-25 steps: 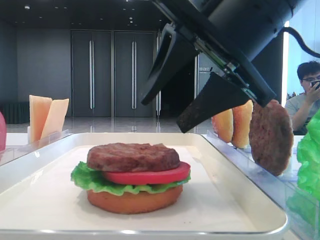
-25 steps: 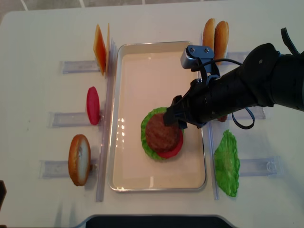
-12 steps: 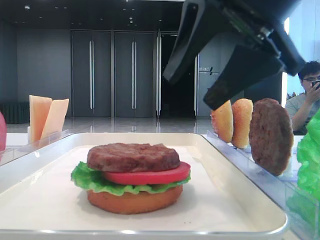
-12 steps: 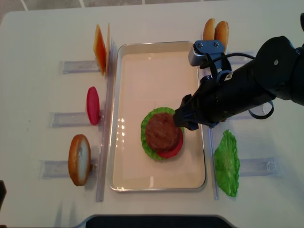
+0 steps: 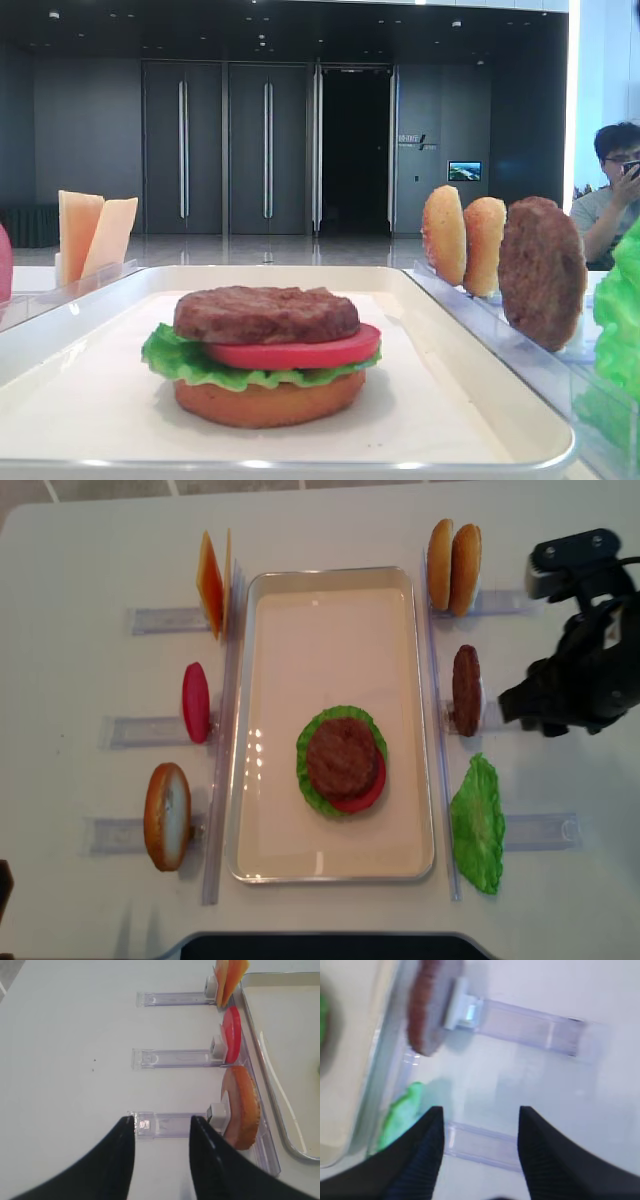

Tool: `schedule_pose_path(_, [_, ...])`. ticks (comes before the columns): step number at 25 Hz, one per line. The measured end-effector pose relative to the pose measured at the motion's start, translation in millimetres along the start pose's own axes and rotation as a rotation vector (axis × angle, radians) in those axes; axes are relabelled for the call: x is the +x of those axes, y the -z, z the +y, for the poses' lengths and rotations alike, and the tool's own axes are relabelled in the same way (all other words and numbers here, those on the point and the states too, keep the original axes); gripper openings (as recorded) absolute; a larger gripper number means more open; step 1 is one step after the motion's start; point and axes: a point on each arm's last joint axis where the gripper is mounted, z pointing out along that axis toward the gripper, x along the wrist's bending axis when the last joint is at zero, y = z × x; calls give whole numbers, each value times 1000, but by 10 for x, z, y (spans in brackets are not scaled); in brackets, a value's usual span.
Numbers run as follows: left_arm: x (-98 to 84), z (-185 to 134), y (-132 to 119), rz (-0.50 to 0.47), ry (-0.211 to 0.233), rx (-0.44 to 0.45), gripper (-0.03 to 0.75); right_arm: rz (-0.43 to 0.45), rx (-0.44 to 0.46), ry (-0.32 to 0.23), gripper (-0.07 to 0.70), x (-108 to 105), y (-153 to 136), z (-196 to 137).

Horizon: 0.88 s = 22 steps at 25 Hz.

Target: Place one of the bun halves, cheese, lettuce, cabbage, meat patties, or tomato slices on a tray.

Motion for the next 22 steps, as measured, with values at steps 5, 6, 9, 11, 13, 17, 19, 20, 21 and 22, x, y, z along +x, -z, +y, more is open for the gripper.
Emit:
schedule_pose_path(5, [0, 0, 0, 0, 0, 0, 282, -129, -20, -208, 356, -571, 277, -148])
schedule_pose_path(6, [0, 0, 0, 0, 0, 0, 282, -148, -27, -243, 356, -648, 328, -185])
schedule_pose_path(9, [0, 0, 0, 0, 0, 0, 282, -185, -58, -331, 356, -808, 460, -283])
schedule_pose_path(11, [0, 0, 0, 0, 0, 0, 282, -193, -83, -344, 356, -820, 526, -319])
schedule_pose_path(13, [0, 0, 0, 0, 0, 0, 282, -197, -103, -345, 356, -804, 587, -353])
schedule_pose_path(17, [0, 0, 0, 0, 0, 0, 282, -203, -159, -342, 356, -745, 718, -475])
schedule_pose_path(19, [0, 0, 0, 0, 0, 0, 282, -205, -192, -334, 356, -688, 754, -609])
schedule_pose_path(20, [0, 0, 0, 0, 0, 0, 282, -204, -211, -326, 356, -649, 764, -700])
schedule_pose_path(21, [0, 0, 0, 0, 0, 0, 282, -203, -240, -314, 356, -600, 784, -804])
schedule_pose_path(22, [0, 0, 0, 0, 0, 0, 282, -203, -280, -299, 356, -546, 813, -924])
